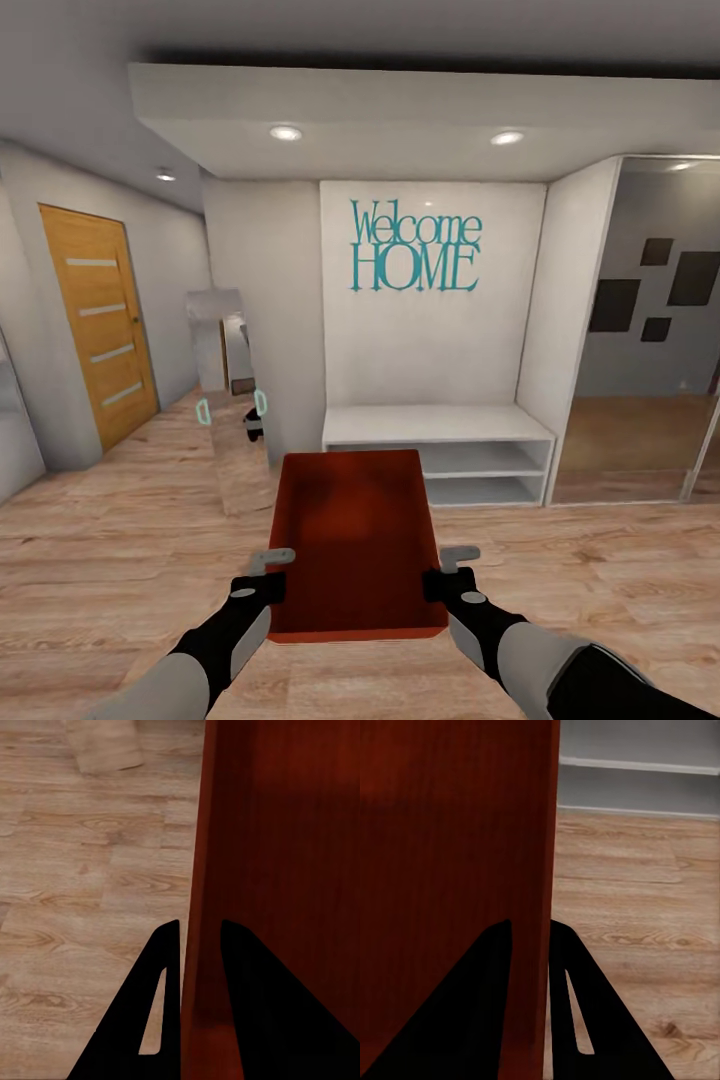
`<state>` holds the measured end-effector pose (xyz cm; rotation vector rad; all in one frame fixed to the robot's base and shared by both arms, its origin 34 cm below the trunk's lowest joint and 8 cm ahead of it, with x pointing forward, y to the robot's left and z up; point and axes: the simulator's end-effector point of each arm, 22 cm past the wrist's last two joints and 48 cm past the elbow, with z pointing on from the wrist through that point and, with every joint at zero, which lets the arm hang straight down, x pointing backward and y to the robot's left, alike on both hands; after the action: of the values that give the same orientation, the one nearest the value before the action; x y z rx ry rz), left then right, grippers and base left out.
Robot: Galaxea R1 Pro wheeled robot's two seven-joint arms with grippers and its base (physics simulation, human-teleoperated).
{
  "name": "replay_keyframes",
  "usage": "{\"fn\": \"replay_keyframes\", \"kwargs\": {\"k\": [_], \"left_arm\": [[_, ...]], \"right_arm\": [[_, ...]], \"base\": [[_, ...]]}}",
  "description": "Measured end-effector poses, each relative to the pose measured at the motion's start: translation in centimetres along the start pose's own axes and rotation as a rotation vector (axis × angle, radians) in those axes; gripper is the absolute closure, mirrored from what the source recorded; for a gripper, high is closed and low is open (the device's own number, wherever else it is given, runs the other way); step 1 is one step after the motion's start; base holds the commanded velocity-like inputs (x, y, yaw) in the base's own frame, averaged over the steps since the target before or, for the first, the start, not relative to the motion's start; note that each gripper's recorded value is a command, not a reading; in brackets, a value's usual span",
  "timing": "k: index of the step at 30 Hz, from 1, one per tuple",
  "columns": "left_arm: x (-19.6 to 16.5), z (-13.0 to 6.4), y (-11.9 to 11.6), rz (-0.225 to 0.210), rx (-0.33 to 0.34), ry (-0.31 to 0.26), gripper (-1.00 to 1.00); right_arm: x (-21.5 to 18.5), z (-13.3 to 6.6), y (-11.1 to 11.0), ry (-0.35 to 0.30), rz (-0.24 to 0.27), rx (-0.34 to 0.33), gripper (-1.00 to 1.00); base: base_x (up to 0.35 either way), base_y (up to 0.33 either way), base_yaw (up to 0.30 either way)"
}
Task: Move the two storage containers from the living room to the garage. In the garage, place one container on the floor and stack the other container on top of it (either order is fine).
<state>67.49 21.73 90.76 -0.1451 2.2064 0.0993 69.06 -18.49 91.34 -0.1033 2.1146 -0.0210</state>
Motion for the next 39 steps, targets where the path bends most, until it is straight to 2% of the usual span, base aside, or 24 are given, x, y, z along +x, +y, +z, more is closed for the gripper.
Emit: {"fn": "replay_keyframes", "kwargs": {"k": [34,39], "left_arm": [[0.13,0.08,0.15,-0.002,0.006,0.0,1.0],[0.24,0.14,0.12,-0.004,0.006,0.001,1.0]], "right_arm": [[-0.02,0.0,0.15,-0.001,-0.002,-0.002,1.0],[0.02,0.05,0.13,0.0,-0.004,-0.001,1.0]], "base": [[0.321,0.0,0.254],[0.183,0.0,0.269]]}}
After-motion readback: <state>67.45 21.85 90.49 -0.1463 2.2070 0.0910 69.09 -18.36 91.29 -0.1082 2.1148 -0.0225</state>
